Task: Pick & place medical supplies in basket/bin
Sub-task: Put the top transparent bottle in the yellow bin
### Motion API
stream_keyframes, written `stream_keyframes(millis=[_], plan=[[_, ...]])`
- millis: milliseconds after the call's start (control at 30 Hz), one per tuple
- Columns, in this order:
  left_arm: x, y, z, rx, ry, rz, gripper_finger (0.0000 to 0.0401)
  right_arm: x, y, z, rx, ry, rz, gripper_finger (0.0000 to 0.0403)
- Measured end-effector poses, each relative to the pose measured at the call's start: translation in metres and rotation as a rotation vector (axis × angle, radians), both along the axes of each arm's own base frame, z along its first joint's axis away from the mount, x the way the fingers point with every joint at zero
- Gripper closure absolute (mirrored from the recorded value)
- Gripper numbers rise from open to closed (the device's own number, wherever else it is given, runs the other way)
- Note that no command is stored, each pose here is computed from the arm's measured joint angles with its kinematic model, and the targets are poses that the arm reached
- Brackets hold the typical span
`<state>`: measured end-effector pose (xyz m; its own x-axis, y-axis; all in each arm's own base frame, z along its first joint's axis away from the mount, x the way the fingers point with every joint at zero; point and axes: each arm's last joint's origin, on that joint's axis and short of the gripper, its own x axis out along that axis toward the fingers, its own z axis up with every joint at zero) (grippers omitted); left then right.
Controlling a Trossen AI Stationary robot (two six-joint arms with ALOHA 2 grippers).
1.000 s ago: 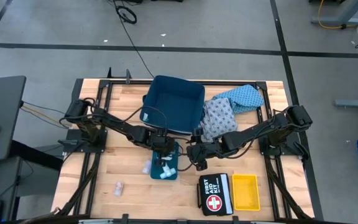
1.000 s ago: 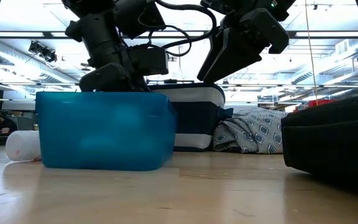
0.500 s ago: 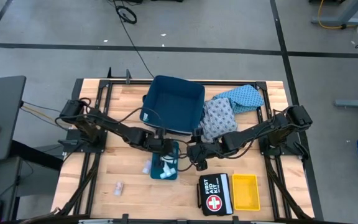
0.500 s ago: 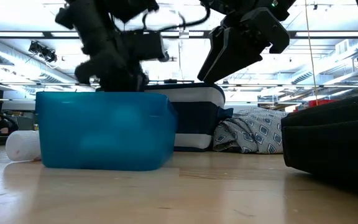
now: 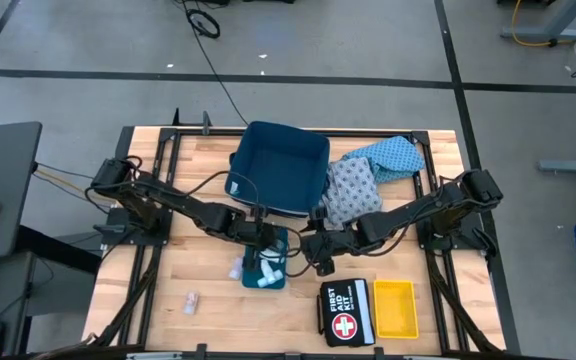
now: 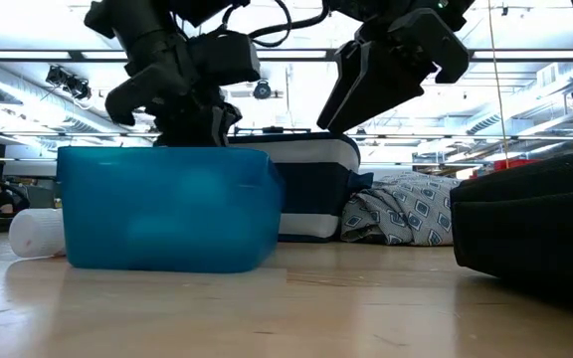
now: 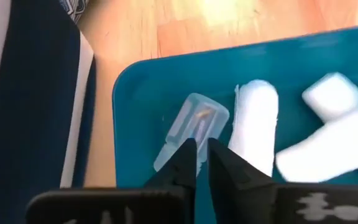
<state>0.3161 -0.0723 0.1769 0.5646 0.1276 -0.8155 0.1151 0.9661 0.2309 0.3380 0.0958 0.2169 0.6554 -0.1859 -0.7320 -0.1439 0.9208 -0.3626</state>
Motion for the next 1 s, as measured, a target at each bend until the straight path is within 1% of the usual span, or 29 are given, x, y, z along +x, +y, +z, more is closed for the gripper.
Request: stream_keyframes(millis=[100, 233, 367, 467, 533, 633, 833, 1000], plan=[[0.000, 0.000, 0.000, 0.030, 0.007, -0.047, 0.0342, 0.000, 0.000, 0.000, 0.000, 0.000, 0.001, 0.0163], [0.001, 0.002, 0.000, 0.062, 0.017, -0.095, 0.0290, 0.000, 0.000, 0.000, -0.001, 0.000, 0.002, 0.0163], [0.003, 0.009, -0.002, 0.048, 0.022, -0.103, 0.0240, 0.000, 0.000, 0.000, -0.002, 0.000, 0.002, 0.0163], [0.006, 0.017, -0.004, 0.025, 0.032, -0.095, 0.0215, 0.000, 0.000, 0.000, -0.003, -0.002, 0.002, 0.0163], [0.007, 0.020, -0.006, 0.000, 0.041, -0.109, 0.0206, 0.000, 0.000, 0.000, -0.003, -0.002, 0.002, 0.0163], [0.010, 0.022, -0.011, -0.005, 0.044, -0.107, 0.0203, 0.000, 0.000, 0.000, -0.003, -0.002, 0.002, 0.0163], [0.014, 0.021, -0.025, -0.003, 0.074, -0.099, 0.0208, 0.001, 0.000, 0.000, -0.003, -0.006, 0.003, 0.0163], [0.018, 0.026, -0.037, -0.015, 0.091, -0.064, 0.0209, 0.001, 0.000, 0.001, -0.003, -0.011, 0.005, 0.0163]])
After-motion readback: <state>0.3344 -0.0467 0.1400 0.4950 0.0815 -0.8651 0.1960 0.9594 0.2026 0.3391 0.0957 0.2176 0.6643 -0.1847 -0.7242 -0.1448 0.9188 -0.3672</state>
